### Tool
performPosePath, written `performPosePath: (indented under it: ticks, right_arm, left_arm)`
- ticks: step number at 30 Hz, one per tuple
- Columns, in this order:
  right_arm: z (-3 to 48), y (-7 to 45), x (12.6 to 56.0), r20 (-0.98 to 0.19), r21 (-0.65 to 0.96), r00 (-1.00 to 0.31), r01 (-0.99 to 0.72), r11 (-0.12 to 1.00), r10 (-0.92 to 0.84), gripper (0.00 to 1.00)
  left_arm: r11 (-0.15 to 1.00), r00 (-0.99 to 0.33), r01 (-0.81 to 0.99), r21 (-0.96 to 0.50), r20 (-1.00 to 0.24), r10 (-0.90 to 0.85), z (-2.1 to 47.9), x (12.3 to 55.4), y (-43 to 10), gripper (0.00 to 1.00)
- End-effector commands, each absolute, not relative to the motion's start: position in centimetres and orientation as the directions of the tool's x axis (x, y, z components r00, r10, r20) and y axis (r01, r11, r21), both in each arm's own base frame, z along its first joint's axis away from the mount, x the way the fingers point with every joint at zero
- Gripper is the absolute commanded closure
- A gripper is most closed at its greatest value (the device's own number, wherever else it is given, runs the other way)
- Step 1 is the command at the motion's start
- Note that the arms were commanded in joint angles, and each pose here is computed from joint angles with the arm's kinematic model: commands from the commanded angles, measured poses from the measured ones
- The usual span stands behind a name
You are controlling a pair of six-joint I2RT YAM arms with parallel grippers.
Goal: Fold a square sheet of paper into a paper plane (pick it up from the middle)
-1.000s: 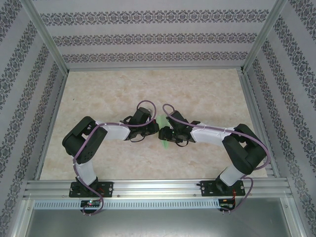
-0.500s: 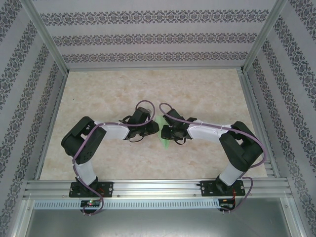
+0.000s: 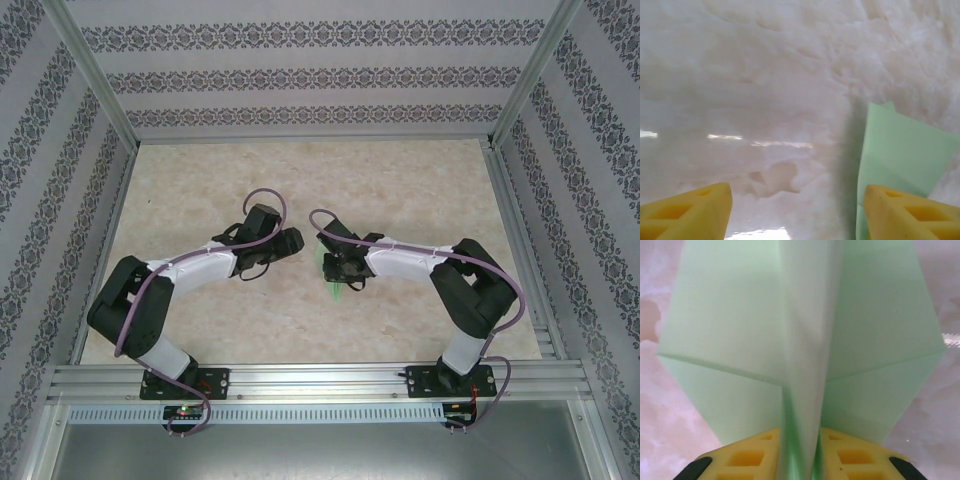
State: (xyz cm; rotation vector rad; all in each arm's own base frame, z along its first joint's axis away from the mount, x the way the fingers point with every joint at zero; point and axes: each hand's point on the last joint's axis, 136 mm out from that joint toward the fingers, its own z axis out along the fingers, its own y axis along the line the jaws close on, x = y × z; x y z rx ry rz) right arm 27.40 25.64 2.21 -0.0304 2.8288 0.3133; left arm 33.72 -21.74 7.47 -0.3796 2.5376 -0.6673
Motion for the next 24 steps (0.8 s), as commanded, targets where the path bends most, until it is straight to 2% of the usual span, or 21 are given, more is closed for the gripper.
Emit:
performPosePath:
  ticks: [1,4,9,14,24]
  right_arm:
    - [2.3,25.2,27.9,-0.312,0.151,-0.950,-0.028,0.988,0.020,0.82]
    - [2.4,25.2,28.0,-0.314,0.136,-0.949,-0.031,0.990,0.014,0.88]
    - [2.7,25.3,28.4,-0.332,0.104,-0.943,-0.040,0.994,-0.003,0.89]
    - [2.7,25.3,29.0,-0.368,0.074,-0.930,-0.046,0.996,-0.015,0.89]
    - [1.6,25.6,28.6,-0.380,0.085,-0.925,-0.022,0.996,0.012,0.78]
  left_arm:
    - [0.876,-0.829,-0.214,-0.431,-0.394,-0.396,6.6,32.9,-18.4,0.19]
    - [0.884,-0.823,-0.229,-0.408,-0.404,-0.400,6.5,32.7,-17.5,0.11]
    - [0.889,-0.816,-0.241,-0.389,-0.415,-0.403,6.5,32.6,-16.9,0.00]
    - [0.890,-0.816,-0.249,-0.382,-0.412,-0.405,6.4,32.5,-16.7,0.00]
    - [0.891,-0.826,-0.254,-0.377,-0.395,-0.402,5.8,32.4,-16.9,0.00]
